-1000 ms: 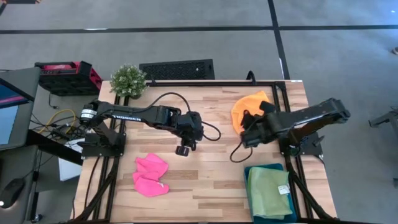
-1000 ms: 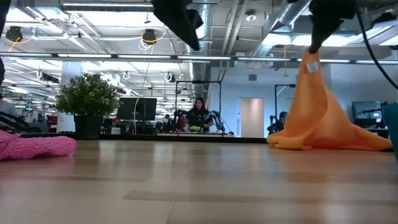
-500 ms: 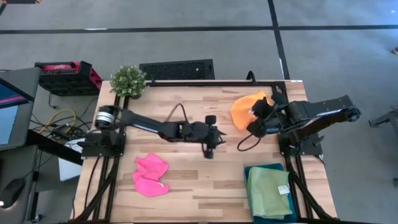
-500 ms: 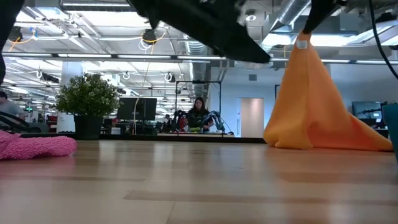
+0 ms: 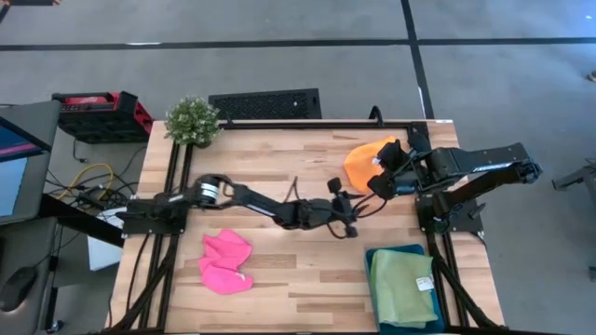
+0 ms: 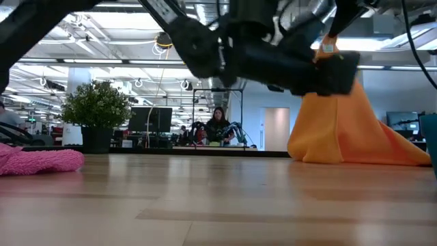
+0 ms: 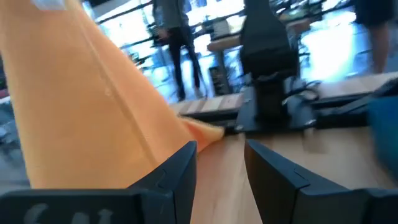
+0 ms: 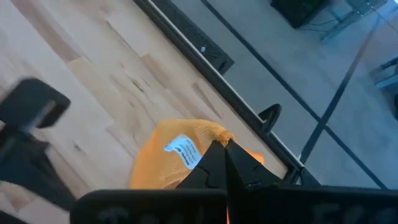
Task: Fold microfiber towels
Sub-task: Fold the orange microfiber towel
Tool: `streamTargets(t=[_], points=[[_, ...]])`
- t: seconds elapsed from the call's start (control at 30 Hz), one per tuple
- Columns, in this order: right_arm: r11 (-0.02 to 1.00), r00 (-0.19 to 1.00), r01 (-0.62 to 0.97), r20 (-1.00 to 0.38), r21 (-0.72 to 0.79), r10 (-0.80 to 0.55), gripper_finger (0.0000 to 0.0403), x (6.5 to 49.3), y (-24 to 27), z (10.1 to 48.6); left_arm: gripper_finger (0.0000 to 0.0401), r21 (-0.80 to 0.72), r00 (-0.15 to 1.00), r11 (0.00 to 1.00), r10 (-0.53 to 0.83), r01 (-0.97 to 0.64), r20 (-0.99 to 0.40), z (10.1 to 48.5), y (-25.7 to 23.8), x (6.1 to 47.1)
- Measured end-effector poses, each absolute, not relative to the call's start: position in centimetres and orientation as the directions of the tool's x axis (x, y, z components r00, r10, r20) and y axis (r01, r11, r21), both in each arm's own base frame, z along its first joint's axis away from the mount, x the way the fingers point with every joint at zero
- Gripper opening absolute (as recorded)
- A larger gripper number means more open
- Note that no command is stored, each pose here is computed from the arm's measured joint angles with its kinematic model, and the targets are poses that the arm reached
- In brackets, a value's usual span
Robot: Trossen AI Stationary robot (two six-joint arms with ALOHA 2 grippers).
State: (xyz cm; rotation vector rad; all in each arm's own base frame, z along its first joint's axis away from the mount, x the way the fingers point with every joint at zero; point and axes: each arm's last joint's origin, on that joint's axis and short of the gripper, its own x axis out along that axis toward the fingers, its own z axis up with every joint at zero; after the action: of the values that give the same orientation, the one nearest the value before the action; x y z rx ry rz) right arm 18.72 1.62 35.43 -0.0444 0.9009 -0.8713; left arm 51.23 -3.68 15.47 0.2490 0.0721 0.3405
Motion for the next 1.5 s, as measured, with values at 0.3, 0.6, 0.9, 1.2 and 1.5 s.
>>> streamTargets(t=[0.3, 0.6, 0.9, 1.2, 1.5], points=[[0.667, 0.317, 0.646, -0.665, -0.372, -0.677, 0.0005, 18.8, 1.6, 35.4, 0.0128, 0.309, 0.785, 0.743, 0.619, -0.593, 0.019, 12.9, -3.5, 55.6], [0.667, 0.318, 0.647, -0.664, -0.37, -0.677, 0.0006, 18.8, 1.6, 35.4, 0.0128, 0.209, 0.757, 0.742, 0.654, -0.637, -0.016, 12.1, -2.4, 56.4], [0.667, 0.321, 0.648, -0.663, -0.367, -0.676, 0.0006, 18.9, 1.6, 35.4, 0.0128, 0.116, 0.714, 0.72, 0.694, -0.685, -0.089, 11.2, 0.1, 56.3], [0.664, 0.32, 0.648, -0.659, -0.372, -0.681, 0.0007, 18.9, 1.6, 35.5, 0.0128, 0.247, 0.585, 0.593, 0.803, -0.766, -0.116, 10.6, -0.1, 55.8], [0.66, 0.323, 0.642, -0.643, -0.39, -0.694, 0.0007, 18.9, 1.6, 35.5, 0.0128, 0.343, 0.539, 0.56, 0.826, -0.755, -0.162, 9.8, -1.1, 55.4]])
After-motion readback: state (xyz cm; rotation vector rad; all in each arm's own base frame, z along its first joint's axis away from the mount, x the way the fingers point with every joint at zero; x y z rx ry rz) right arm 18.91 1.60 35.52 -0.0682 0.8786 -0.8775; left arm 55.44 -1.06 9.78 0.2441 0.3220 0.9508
